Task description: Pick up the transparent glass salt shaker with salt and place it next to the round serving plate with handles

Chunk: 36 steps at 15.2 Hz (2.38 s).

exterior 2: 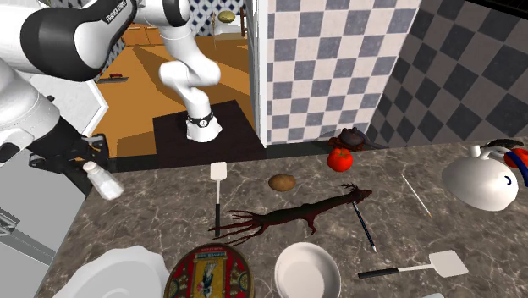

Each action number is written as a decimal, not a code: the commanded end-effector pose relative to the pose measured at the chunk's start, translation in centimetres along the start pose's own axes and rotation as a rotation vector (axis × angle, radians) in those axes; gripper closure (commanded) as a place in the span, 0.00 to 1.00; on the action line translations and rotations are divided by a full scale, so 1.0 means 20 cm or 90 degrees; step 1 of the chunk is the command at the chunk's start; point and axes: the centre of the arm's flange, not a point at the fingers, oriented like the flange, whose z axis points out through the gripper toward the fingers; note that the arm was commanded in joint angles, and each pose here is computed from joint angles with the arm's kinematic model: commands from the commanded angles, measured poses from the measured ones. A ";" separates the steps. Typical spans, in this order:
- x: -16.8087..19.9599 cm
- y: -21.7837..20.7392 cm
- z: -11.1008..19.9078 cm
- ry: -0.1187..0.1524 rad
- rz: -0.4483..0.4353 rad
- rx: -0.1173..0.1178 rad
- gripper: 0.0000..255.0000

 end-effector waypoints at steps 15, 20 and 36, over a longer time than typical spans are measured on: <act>-0.27 0.90 0.02 0.000 -0.001 0.000 1.00; -0.24 0.91 0.15 0.000 -0.001 0.000 1.00; -0.15 0.94 0.56 0.000 -0.001 0.000 1.00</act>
